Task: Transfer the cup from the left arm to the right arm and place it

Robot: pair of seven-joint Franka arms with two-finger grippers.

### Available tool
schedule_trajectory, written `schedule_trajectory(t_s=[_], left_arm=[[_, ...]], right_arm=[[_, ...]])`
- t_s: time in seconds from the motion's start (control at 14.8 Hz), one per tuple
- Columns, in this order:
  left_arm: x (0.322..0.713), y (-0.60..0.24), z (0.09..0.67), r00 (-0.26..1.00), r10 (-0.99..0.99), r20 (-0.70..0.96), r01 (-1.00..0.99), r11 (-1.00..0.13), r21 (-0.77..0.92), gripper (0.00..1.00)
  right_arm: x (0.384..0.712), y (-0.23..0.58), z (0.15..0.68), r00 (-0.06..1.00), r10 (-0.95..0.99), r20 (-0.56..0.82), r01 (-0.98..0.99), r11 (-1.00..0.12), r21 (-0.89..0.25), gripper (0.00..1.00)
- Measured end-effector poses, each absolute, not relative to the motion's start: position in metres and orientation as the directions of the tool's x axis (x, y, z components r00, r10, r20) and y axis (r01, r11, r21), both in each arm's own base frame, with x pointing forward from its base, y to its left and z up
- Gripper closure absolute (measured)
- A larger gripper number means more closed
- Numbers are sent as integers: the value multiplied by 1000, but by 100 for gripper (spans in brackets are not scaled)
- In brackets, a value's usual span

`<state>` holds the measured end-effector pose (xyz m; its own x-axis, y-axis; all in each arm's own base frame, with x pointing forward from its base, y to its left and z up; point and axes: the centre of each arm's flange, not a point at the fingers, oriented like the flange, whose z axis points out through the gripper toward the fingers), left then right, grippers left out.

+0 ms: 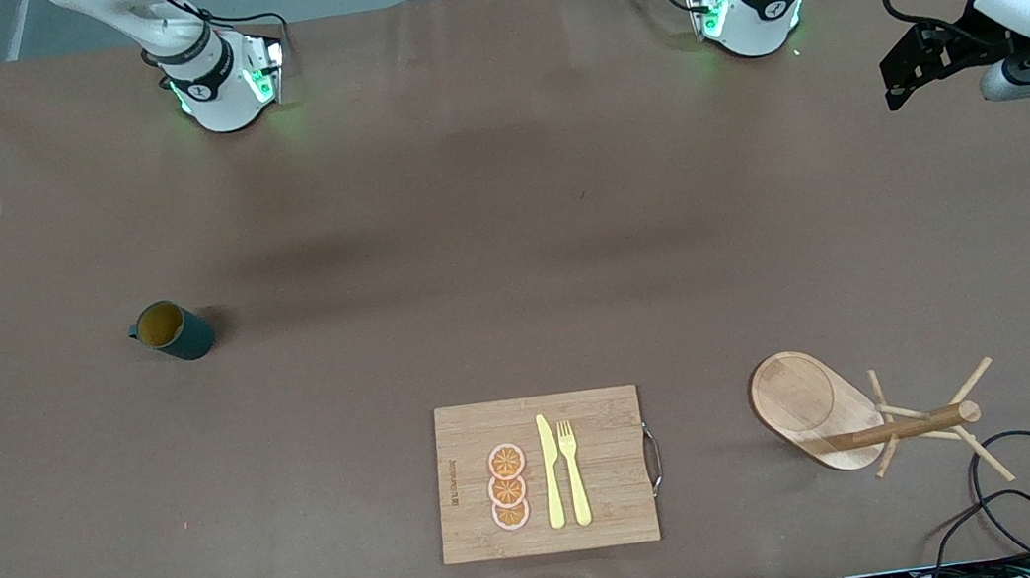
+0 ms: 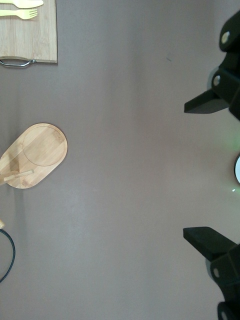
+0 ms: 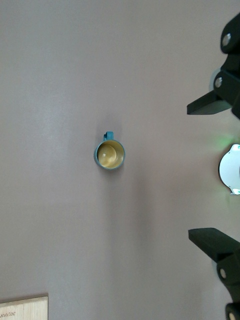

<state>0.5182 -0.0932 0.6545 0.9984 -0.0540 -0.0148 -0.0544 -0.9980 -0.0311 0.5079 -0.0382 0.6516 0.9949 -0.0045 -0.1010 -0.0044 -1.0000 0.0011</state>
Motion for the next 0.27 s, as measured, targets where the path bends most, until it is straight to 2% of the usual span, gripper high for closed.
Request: schedule_trajectory(t_s=[0.27], left_arm=[[518,-93,655,998,-54,-13,-54,-998,-31,0]], right_arm=[[499,-45,658,994,-23,-103,-23,-1000,0,0]])
